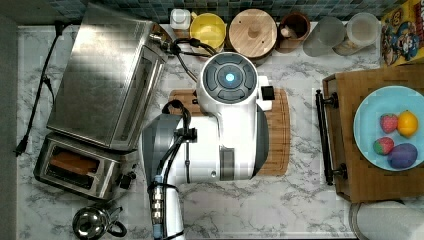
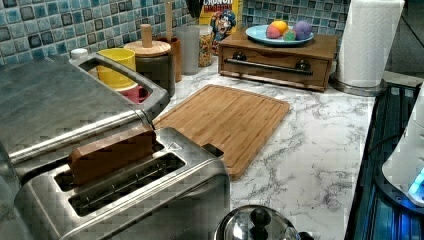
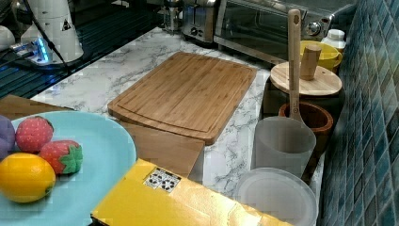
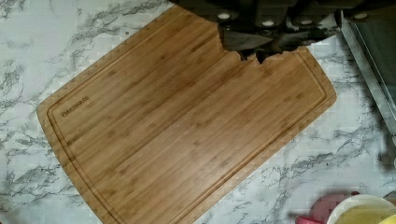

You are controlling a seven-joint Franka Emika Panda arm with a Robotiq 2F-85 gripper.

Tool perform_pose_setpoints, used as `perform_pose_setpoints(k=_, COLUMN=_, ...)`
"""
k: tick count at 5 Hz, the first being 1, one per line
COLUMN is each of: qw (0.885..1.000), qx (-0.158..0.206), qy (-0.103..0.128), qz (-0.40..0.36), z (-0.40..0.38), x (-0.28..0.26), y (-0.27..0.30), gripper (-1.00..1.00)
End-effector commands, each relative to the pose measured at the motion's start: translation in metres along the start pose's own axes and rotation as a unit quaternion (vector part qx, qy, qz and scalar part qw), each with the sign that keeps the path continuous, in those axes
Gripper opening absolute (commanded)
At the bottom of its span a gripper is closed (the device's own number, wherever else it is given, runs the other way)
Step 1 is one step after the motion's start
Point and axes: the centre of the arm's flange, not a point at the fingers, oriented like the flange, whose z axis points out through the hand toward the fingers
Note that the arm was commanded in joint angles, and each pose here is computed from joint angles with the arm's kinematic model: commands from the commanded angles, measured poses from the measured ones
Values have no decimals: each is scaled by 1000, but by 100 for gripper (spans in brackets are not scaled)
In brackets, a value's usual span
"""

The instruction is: Turn on the toaster.

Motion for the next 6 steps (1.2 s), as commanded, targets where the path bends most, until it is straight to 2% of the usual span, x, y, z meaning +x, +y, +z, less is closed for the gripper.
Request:
perform_pose_setpoints(k=1, qw=1000, qx=5, qy=5, qz=-7, z=-5, x=-2, y=0, gripper=-100)
perform_pose_setpoints(k=2, qw=999, qx=29, qy=5, qz=-30, z=-5, x=-32, y=-8, gripper=-100)
perform_pose_setpoints(k=3, qw=996, qx=50, qy=18, qz=-65, z=-5, x=-68, y=-23, gripper=-100)
perform_pose_setpoints(k=5, qw=990, qx=62, qy=9, qz=-128, z=-4, x=-118, y=-42, gripper=-100)
perform_pose_setpoints(k=6, qw=988, qx=69, qy=13, qz=-137, z=-20, x=-174, y=-37, gripper=-100)
